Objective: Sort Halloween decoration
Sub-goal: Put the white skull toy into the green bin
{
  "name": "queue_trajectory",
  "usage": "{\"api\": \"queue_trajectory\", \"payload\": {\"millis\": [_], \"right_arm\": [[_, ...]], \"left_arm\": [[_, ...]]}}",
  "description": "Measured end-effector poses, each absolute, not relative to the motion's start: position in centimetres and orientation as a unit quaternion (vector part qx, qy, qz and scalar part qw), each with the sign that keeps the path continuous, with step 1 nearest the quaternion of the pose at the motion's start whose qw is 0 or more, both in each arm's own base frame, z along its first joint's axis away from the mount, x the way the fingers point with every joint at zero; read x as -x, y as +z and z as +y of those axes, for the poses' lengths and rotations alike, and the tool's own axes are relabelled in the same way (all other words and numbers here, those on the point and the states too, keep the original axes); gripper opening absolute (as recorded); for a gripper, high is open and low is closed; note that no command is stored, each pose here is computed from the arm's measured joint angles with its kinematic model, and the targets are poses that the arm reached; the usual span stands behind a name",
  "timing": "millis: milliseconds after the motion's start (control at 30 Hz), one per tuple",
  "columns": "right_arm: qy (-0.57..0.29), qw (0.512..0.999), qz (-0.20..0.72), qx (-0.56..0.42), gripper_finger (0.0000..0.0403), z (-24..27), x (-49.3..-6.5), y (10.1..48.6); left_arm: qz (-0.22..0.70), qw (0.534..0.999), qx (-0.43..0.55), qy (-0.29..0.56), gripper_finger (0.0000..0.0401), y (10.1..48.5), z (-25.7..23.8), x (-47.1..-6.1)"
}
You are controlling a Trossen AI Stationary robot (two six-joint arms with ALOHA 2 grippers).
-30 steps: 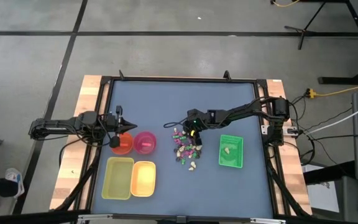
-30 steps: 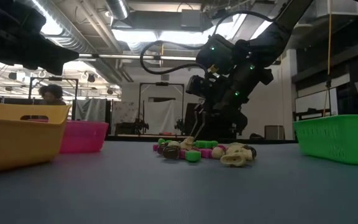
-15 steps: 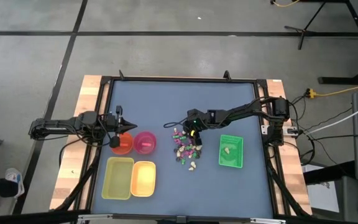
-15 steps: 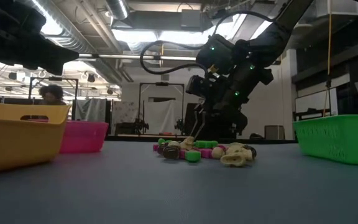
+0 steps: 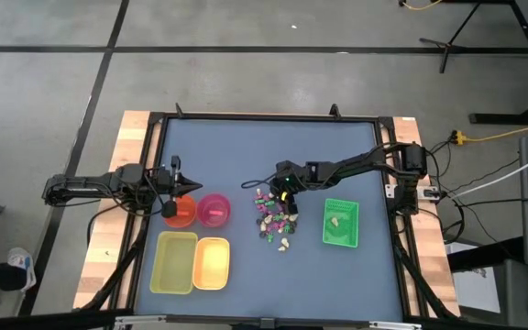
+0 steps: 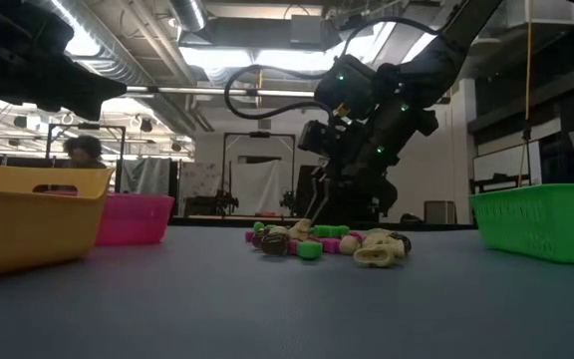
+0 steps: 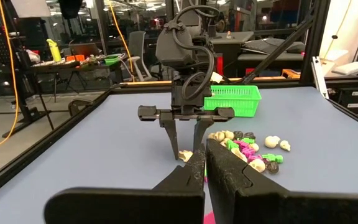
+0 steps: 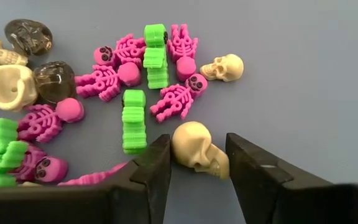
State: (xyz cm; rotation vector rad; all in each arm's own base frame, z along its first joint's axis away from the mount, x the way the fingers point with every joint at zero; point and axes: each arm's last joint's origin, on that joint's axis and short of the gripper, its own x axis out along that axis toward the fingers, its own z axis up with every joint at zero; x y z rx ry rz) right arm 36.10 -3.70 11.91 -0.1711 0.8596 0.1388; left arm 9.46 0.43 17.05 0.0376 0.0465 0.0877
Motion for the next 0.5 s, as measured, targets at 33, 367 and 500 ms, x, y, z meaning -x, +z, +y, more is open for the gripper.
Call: {"api": "queue_trajectory", "payload": {"millis": [33,367,500], "right_arm": [[0.067,0.903,0.416,0.083,0.0138,-3.7,-36.1,11.91],[0.067,0.904,0.414,0.083,0.009,-3.69,-36.13,11.96],[0.067,0.904,0.414,0.083,0.0095,-3.69,-36.12,11.96]], "left_arm": [[0.023,0.999,-0.019,0.044,0.0,17.05,0.42,-9.46],[0.023,0.999,-0.019,0.044,0.0,17.05,0.43,-9.46],[0.023,0.999,-0.019,0.044,0.0,17.06,0.42,-9.46]]}}
